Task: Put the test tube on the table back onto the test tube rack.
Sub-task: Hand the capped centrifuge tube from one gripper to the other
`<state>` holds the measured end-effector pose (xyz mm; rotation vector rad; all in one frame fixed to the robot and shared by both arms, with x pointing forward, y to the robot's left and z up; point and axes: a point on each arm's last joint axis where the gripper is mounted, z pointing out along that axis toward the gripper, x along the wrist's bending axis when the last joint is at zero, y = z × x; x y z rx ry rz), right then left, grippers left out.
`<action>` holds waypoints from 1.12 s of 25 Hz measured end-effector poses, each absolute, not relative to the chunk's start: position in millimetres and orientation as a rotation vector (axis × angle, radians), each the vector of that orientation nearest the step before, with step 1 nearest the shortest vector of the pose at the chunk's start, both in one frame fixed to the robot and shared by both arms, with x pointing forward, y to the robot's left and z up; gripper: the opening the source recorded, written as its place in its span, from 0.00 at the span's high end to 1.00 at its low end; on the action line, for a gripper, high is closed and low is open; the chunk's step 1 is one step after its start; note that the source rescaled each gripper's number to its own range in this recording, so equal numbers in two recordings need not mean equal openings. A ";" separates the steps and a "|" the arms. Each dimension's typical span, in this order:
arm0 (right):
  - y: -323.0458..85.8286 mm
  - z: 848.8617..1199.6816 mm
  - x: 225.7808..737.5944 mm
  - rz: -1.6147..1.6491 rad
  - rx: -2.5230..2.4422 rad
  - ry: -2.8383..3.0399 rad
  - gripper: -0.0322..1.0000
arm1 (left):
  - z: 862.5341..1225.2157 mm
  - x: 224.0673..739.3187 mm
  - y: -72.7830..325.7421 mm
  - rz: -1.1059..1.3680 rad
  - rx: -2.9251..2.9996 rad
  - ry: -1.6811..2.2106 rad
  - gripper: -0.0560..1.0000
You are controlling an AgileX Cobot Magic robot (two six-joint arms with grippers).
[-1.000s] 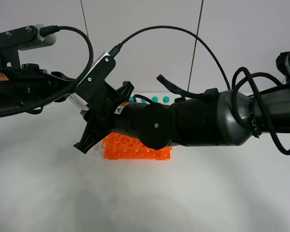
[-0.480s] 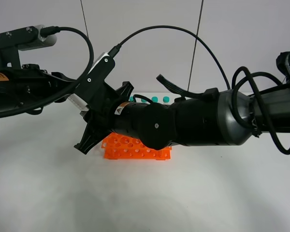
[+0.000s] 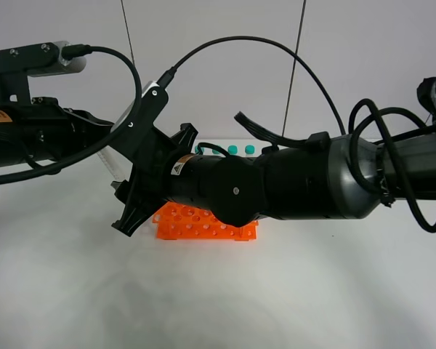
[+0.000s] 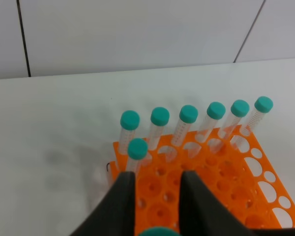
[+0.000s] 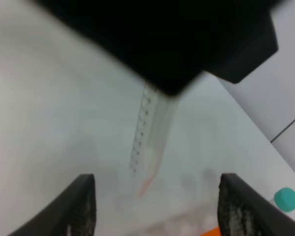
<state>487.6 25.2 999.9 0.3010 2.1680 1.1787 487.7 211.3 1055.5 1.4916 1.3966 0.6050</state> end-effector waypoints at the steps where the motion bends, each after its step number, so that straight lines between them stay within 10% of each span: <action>1: 25.2 999.9 487.6 1.182 0.307 2.168 0.32 | 1055.5 487.7 211.3 0.605 1.492 1.397 0.94; 28: -21.5 989.5 532.5 1.054 0.488 2.248 0.32 | 1058.2 489.2 212.1 0.663 1.502 1.349 0.94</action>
